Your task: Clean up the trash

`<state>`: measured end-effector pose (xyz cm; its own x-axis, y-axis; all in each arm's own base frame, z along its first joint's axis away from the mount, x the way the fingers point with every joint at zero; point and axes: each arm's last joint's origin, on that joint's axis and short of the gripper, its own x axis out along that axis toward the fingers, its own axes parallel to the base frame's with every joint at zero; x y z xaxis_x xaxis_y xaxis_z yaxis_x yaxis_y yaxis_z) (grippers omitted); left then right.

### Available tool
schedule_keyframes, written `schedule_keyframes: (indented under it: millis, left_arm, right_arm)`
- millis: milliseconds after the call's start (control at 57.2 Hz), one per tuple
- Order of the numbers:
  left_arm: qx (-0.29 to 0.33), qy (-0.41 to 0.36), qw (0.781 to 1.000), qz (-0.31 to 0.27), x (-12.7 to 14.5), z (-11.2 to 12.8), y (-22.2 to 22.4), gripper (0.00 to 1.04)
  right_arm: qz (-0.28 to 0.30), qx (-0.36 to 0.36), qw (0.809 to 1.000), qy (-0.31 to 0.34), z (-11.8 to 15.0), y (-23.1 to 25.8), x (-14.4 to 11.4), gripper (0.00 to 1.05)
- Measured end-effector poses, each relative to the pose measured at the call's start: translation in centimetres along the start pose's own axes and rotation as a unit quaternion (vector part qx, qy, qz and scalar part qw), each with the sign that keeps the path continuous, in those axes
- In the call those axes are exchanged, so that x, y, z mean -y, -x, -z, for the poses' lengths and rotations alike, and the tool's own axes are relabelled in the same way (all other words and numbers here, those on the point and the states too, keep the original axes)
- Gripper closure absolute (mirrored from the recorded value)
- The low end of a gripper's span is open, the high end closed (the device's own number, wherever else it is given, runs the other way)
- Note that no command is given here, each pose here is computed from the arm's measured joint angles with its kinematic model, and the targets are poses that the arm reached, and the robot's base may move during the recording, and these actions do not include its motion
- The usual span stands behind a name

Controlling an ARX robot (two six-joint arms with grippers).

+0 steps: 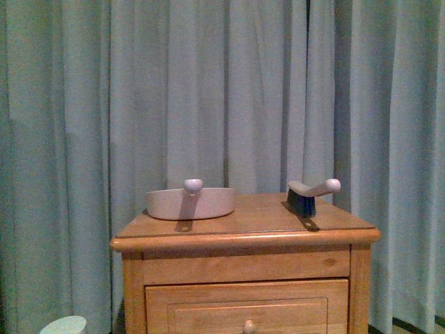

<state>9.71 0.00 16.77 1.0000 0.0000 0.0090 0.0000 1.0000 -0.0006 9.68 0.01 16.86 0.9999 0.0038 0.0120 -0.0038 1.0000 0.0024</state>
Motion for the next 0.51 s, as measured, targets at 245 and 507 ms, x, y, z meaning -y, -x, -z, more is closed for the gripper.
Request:
schedule_keyframes:
  millis: [245,507]
  left_arm:
    - [0.000,0.000,1.000,0.000,0.00,0.00,0.00,0.08]
    - [0.000,0.000,1.000,0.000,0.00,0.00,0.00,0.08]
  right_arm:
    - [0.001,0.000,1.000,0.000,0.01,0.00,0.00,0.07]
    - [0.001,0.000,1.000,0.000,0.01,0.00,0.01,0.07]
